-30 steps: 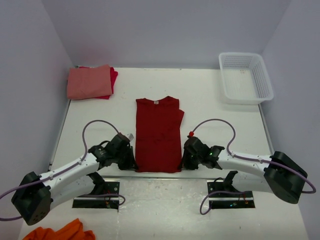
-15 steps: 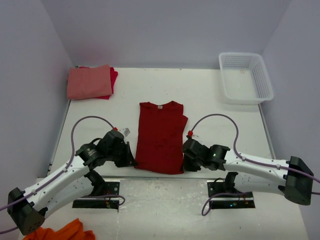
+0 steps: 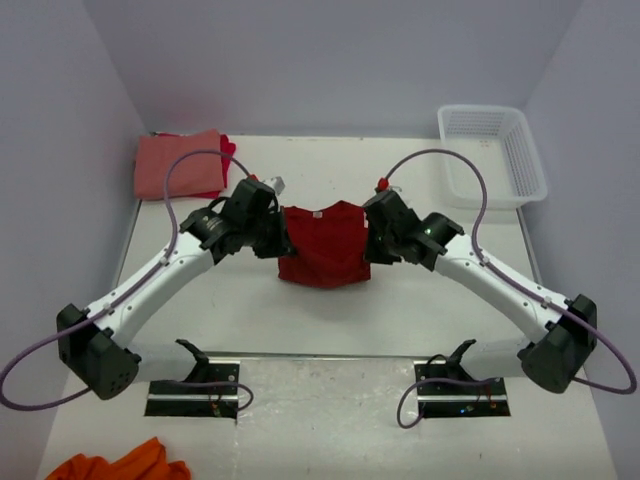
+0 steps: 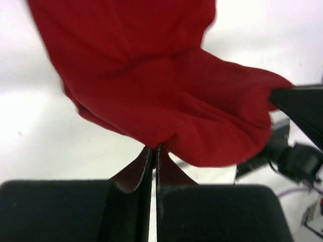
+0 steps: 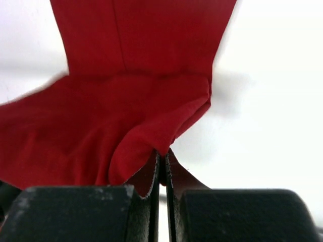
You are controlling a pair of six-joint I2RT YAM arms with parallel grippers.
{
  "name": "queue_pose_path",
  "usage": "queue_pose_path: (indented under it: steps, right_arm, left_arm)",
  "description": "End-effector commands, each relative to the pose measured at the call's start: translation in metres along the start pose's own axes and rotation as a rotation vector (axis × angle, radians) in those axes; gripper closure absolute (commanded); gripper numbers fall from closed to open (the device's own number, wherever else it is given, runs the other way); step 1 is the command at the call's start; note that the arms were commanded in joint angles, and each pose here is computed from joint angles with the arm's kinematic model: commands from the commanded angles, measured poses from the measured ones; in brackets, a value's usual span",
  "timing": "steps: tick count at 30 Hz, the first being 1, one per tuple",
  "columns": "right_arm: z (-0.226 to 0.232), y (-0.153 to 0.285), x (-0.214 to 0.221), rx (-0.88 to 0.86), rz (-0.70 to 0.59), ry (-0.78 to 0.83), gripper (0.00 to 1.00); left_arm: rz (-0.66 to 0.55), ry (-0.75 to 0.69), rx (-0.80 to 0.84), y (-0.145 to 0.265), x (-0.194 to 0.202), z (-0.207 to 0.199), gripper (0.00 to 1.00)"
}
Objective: Fold and stack the t-shirts
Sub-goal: Fold the long partially folded tshirt into a neat square
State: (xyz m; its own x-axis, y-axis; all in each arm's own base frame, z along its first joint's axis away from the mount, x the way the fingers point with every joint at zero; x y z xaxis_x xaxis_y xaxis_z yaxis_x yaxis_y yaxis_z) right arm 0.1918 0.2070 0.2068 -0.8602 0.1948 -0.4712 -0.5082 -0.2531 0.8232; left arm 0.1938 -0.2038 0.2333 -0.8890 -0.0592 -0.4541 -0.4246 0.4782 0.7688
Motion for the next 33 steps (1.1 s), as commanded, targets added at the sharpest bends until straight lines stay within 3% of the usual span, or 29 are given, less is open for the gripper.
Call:
queue_pose_path:
  steps: [1, 8, 12, 13, 16, 17, 18, 19, 22, 24, 25, 27, 28, 29, 31, 33]
  right_arm:
    - [0.003, -0.005, -0.042, 0.02, -0.032, 0.126, 1.0]
    - [0.019, -0.059, -0.113, -0.033, 0.027, 0.139, 1.0]
    - [0.024, -0.102, -0.142, -0.038, 0.072, 0.163, 1.0]
    - [0.028, -0.103, -0.16, -0.054, 0.04, 0.155, 1.0]
    - [0.017, -0.146, -0.174, -0.039, 0.107, 0.138, 1.0]
    - [0.014, -0.165, -0.183, -0.026, 0.109, 0.133, 0.95]
    - [0.011, -0.174, -0.189, -0.021, 0.106, 0.148, 0.83]
    - [0.013, -0.171, -0.213, -0.023, 0.047, 0.141, 0.65]
    - [-0.007, -0.183, -0.235, 0.065, -0.001, 0.153, 0.38]
    - [-0.012, -0.162, -0.255, 0.118, -0.117, 0.188, 0.31]
    - [-0.018, -0.159, -0.251, 0.124, -0.114, 0.191, 0.3]
    - [-0.007, -0.13, -0.259, 0.056, -0.18, 0.205, 0.27]
    - [-0.007, -0.124, -0.256, 0.047, -0.174, 0.203, 0.25]
    - [-0.005, -0.117, -0.254, 0.037, -0.177, 0.188, 0.24]
    - [0.005, -0.099, -0.243, -0.037, -0.153, 0.181, 0.25]
    - [0.016, -0.089, -0.219, -0.139, -0.088, 0.156, 0.35]
  left_arm:
    - [-0.107, -0.049, -0.028, -0.014, -0.057, 0.011, 1.0]
    - [-0.116, -0.063, -0.132, -0.075, -0.13, 0.045, 1.0]
    - [-0.026, -0.037, -0.181, -0.135, -0.145, 0.082, 1.0]
    - [-0.045, -0.029, -0.179, -0.141, -0.156, 0.087, 1.0]
    - [-0.015, 0.01, -0.22, -0.17, -0.161, 0.117, 1.0]
    - [-0.019, 0.012, -0.223, -0.174, -0.166, 0.121, 1.0]
    - [-0.042, 0.024, -0.218, -0.18, -0.174, 0.131, 1.0]
    - [-0.067, 0.014, -0.227, -0.181, -0.18, 0.135, 1.0]
    - [-0.156, -0.053, -0.252, -0.175, -0.2, 0.137, 0.91]
    - [-0.29, -0.089, -0.237, -0.146, -0.222, 0.121, 0.79]
    - [-0.32, -0.111, -0.245, -0.138, -0.223, 0.118, 0.74]
    - [-0.445, -0.208, -0.239, -0.106, -0.237, 0.086, 0.55]
    - [-0.469, -0.264, -0.254, -0.097, -0.24, 0.077, 0.37]
    - [-0.474, -0.284, -0.263, -0.088, -0.238, 0.066, 0.31]
    - [-0.491, -0.228, -0.286, -0.077, -0.241, 0.063, 0.3]
    - [-0.448, -0.22, -0.168, -0.081, -0.228, 0.05, 0.3]
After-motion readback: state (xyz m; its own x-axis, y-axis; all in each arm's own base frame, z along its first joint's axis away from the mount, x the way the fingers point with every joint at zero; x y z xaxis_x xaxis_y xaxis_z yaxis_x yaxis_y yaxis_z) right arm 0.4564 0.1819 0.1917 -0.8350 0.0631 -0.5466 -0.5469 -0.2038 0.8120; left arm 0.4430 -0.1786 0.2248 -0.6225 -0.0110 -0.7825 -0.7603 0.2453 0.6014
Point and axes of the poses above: each gripper's point midway between its finger pads, its own y axis back along the fingers, its own z axis along the line the jaws close on, x = y × z, the point moved 5 cm from there along y, back along the fingers, and after that the axes turned 4 degrees about -y, right-handed, at the moved point
